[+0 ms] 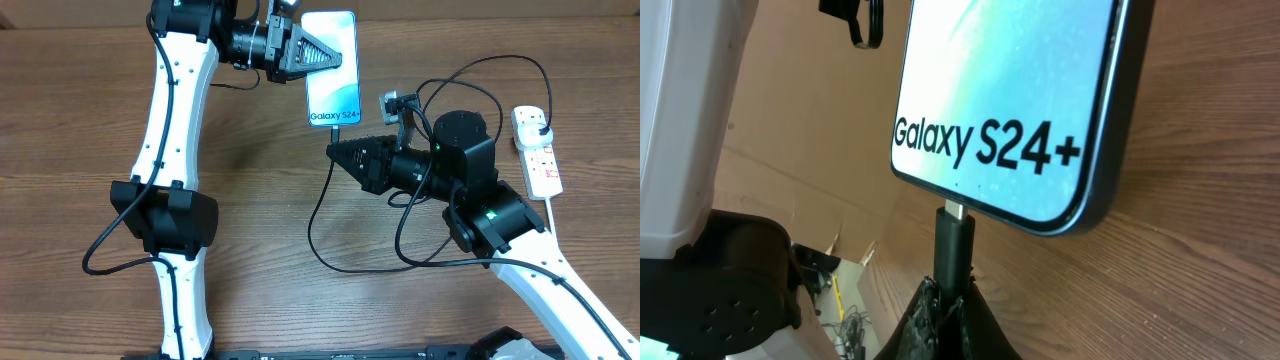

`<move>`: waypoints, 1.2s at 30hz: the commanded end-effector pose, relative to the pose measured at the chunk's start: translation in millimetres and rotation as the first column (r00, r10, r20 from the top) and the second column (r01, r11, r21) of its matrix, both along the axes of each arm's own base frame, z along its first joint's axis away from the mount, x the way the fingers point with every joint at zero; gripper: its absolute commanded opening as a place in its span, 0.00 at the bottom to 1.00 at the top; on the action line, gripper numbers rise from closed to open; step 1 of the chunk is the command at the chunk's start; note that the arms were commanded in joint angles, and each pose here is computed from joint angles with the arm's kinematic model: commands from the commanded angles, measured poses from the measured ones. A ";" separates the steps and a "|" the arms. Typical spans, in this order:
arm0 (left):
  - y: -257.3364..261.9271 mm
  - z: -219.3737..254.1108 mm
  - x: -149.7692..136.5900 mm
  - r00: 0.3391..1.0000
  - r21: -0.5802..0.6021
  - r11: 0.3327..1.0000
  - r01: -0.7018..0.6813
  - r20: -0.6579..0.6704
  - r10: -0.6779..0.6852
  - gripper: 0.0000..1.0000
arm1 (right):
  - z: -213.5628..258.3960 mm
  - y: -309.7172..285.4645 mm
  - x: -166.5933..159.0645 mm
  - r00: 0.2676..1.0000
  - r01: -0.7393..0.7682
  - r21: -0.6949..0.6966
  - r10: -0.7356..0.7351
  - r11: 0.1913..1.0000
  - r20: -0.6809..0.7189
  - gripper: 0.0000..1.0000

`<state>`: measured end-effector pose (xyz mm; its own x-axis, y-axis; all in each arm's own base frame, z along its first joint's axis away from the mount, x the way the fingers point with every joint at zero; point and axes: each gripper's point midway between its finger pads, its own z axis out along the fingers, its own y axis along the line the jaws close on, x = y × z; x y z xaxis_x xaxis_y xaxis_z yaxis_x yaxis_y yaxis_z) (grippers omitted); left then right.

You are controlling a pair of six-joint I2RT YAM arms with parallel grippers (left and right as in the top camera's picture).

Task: Plug charger to phone and switch on socket
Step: 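Push the plug up into the phone's port with the right gripper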

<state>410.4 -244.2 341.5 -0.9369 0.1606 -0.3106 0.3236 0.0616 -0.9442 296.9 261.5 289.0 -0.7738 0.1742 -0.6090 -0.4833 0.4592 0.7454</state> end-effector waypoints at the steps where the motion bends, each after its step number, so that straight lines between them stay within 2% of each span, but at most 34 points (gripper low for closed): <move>1: -9.4 32.0 -21.8 0.996 -0.057 0.997 0.050 0.083 -0.045 0.04 | 7.4 -10.0 10.6 0.998 0.060 0.004 -0.060 0.998 0.033 0.04; 36: -11.2 31.9 -23.2 0.995 -0.057 0.997 0.055 0.086 -0.050 0.04 | 15.9 -24.3 24.6 0.992 0.105 0.023 -0.106 0.994 0.071 0.04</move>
<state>409.0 -246.8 343.3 -0.9288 0.1667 -0.3311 0.3431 0.0485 -0.9380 300.4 256.0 292.1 -0.7673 0.1819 -0.6150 -0.4943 0.4431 0.7479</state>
